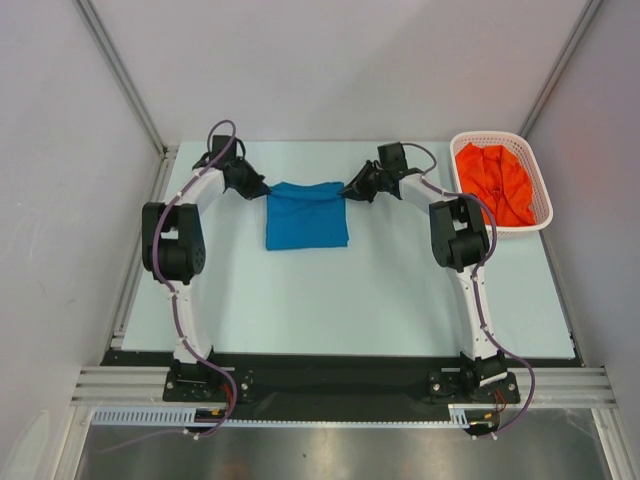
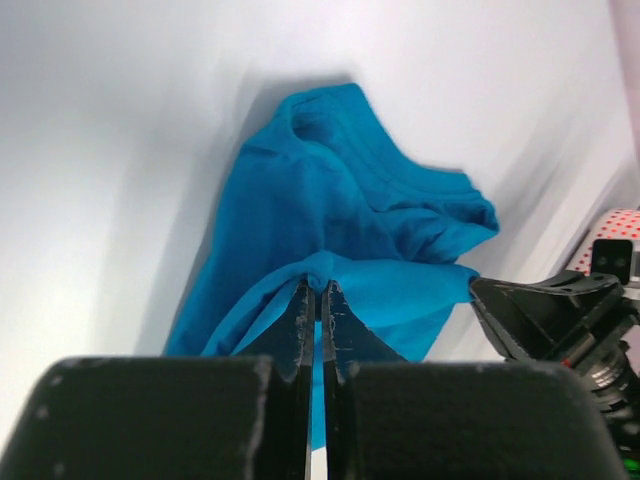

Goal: Fold and stack the t-shirts
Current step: Fold the tshirt

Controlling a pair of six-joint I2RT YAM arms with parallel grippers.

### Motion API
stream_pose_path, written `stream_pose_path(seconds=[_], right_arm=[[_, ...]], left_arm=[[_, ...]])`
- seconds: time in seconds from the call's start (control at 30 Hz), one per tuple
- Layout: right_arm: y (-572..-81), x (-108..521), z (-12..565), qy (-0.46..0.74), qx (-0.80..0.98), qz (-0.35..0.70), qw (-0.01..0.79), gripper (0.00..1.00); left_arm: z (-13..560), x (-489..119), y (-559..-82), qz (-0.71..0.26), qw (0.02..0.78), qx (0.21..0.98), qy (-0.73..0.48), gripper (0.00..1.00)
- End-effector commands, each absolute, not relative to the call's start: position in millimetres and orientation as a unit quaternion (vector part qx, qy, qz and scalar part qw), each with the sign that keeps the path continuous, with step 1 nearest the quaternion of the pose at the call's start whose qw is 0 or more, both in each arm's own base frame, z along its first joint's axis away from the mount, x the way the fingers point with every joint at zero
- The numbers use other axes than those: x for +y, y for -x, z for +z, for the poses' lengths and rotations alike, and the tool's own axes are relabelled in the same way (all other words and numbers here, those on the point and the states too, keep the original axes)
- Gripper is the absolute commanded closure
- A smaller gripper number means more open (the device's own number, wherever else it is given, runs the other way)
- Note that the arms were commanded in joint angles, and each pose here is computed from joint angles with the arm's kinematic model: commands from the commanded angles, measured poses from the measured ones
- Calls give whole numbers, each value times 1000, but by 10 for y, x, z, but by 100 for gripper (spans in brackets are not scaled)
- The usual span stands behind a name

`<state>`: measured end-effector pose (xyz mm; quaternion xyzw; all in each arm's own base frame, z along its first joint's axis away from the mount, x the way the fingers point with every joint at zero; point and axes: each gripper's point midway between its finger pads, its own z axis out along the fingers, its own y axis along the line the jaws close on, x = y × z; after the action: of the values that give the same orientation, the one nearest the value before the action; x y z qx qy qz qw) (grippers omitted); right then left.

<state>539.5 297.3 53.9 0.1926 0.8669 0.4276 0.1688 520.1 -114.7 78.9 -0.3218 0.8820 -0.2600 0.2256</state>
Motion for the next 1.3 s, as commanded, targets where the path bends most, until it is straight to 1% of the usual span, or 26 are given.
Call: stream_pose_path(seconds=[0.0,0.13,0.3,0.33,0.37,0.47,0.57,0.7,0.8,0.93,1.03,1.1,1.13,1.17,1.2,1.27], right_arm=[[-5604,2987,1163,-176,842,457,226,100],[-5604,3005,1198,-173,841,463,221,100],[-5603,2946,1472,-174,828,471,250,100],[-5614,2943,1475,-176,828,470,251,100],[-5639,2955,1495,-174,826,473,253,100],[-5658,2983,1408,-177,828,476,238,100],[-5698,2961,1402,-178,826,474,248,100],[-5816,2955,1414,-179,820,480,255,100],[-5878,2964,1317,-184,821,479,251,100],[-6008,2957,1241,-191,815,482,260,99],[-6064,2950,1039,-203,814,484,248,98],[-6126,2955,917,-205,814,484,247,99],[-6158,2958,867,-205,813,486,248,99],[-6205,2966,775,-209,812,487,244,98],[-6223,2996,773,-200,810,494,244,93],[-6309,3017,827,-197,803,502,256,94]], left_arm=[[1175,-1131,-5463,-291,272,862,316,100],[1181,-1193,-5487,-304,271,860,307,100],[1312,-1175,-5444,-307,290,853,308,100],[1344,-1192,-5472,-311,292,851,305,100],[1251,-1197,-5477,-307,281,856,307,100],[1239,-1219,-5545,-312,274,856,307,100],[1290,-1213,-5606,-316,287,851,307,100],[1213,-1206,-5694,-318,282,850,312,100],[1250,-1191,-5771,-318,292,847,309,100],[1138,-1199,-5935,-326,296,842,310,100],[984,-1190,-6098,-327,295,843,310,99],[963,-1169,-6185,-329,301,841,306,99],[994,-1168,-6223,-329,309,839,305,98],[1005,-1155,-6285,-333,322,833,303,95],[985,-1140,-6312,-333,326,831,305,94],[972,-1086,-6407,-339,337,820,315,96]])
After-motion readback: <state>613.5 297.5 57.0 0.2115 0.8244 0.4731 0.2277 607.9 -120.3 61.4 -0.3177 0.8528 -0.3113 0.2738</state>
